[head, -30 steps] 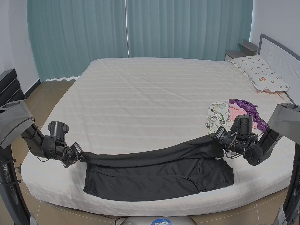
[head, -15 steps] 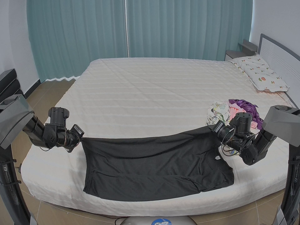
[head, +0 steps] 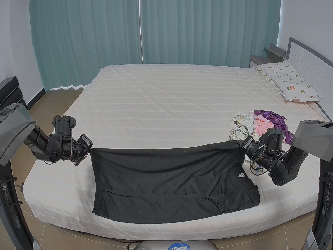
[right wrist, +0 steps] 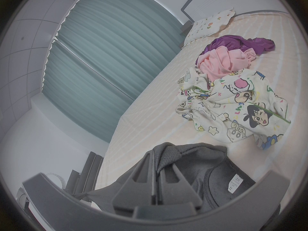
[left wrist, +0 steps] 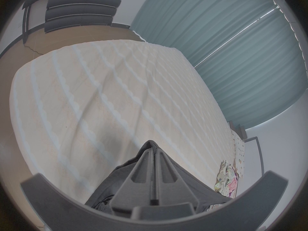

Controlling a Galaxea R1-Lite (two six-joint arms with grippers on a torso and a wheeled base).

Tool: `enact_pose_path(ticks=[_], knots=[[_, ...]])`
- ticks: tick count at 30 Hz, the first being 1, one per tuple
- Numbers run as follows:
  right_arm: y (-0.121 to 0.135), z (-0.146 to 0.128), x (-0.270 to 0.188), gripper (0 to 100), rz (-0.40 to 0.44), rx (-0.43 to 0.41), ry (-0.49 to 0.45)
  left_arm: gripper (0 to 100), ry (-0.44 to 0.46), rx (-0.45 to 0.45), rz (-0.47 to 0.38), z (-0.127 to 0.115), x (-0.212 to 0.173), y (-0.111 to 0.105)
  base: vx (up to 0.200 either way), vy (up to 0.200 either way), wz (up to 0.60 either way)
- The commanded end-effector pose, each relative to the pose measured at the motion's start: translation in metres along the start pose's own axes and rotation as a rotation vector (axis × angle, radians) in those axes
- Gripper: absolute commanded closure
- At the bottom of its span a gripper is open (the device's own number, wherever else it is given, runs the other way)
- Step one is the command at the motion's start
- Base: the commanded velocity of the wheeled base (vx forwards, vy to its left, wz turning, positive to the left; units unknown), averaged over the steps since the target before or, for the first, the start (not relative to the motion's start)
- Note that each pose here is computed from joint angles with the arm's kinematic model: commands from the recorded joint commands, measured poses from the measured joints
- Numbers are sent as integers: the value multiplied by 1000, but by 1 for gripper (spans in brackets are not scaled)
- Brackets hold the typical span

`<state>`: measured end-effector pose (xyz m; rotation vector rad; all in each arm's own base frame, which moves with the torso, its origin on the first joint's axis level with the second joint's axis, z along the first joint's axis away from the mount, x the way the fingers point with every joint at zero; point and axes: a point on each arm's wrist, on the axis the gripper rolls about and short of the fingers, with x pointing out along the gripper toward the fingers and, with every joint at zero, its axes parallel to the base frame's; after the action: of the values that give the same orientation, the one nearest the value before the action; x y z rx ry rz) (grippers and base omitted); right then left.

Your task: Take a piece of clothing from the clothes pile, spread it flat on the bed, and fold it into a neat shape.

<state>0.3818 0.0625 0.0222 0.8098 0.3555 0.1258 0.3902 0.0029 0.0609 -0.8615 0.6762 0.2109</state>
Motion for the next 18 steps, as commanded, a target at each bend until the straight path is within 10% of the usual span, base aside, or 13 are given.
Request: enact_pose_path(ticks=[1,18], knots=[[-4,-4,8,100,11,-3,10,100,-21,1,-16,5,-3,-5,0,0,0],[-17,-8,4,100,74,-13,-26,100,-18,55,39,-2,-3,2,0,0,0]])
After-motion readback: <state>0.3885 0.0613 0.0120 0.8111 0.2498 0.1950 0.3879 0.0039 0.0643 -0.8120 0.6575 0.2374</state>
